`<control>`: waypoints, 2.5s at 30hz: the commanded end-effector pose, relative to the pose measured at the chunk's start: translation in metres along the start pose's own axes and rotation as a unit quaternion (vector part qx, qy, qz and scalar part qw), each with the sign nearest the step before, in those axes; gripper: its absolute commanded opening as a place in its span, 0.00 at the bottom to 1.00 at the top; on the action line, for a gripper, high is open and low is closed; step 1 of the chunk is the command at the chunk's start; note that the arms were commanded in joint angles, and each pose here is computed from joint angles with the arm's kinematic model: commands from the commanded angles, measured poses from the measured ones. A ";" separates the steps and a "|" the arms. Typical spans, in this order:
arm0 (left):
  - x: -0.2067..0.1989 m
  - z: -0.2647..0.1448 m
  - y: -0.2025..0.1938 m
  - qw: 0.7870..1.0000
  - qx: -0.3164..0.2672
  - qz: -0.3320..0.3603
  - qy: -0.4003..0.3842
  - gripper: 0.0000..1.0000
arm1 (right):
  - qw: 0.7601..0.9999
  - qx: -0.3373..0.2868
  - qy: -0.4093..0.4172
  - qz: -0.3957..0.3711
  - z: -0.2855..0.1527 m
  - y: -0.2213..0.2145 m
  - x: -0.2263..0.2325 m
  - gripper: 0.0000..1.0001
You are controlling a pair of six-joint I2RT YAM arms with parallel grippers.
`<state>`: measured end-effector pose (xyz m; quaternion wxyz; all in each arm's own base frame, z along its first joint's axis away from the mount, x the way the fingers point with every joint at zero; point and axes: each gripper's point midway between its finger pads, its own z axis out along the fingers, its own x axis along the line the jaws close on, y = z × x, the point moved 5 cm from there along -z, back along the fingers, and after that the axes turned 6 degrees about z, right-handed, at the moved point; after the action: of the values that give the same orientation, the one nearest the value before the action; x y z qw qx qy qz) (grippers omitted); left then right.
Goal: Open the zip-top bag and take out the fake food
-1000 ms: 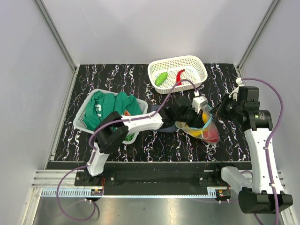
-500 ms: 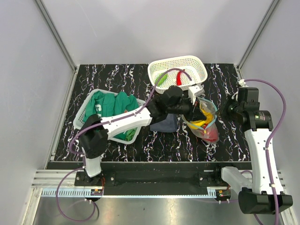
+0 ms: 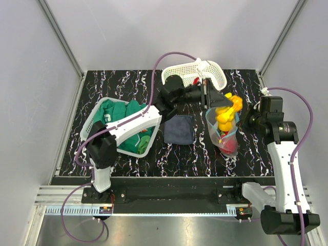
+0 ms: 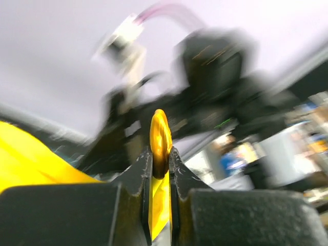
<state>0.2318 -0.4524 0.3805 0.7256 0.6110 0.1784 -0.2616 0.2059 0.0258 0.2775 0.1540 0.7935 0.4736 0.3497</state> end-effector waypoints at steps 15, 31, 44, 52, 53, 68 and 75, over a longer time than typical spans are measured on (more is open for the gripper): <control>0.040 -0.056 0.131 0.991 -0.134 0.000 -0.006 0.00 | 1.000 -0.007 0.022 -0.003 -0.002 0.007 0.008 0.00; 0.300 -0.118 0.128 0.913 -0.159 0.117 0.358 0.00 | 1.000 -0.007 0.030 -0.004 -0.003 0.003 0.008 0.00; 0.311 -0.141 0.119 0.895 -0.123 0.107 0.414 0.79 | 0.998 0.007 0.058 0.003 -0.001 0.002 0.017 0.00; 0.183 -0.116 0.116 0.923 -0.076 0.148 0.346 0.45 | 0.997 0.013 0.080 0.001 -0.004 0.006 0.025 0.00; 0.181 -0.116 0.093 0.928 -0.055 0.134 0.344 0.44 | 0.996 0.016 0.082 0.003 -0.004 0.005 0.026 0.00; 0.070 -0.041 -0.058 0.953 0.107 0.083 0.270 0.14 | 0.996 -0.003 0.088 0.023 -0.017 0.011 0.032 0.00; 0.084 -0.024 -0.079 0.940 0.126 0.041 0.315 0.10 | 0.990 0.006 0.139 0.037 -0.021 0.007 0.044 0.00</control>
<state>0.2461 -0.4403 0.2551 0.5584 0.7667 0.3091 -0.0699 0.2081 0.0460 0.2919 0.0899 0.7835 0.4684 0.3984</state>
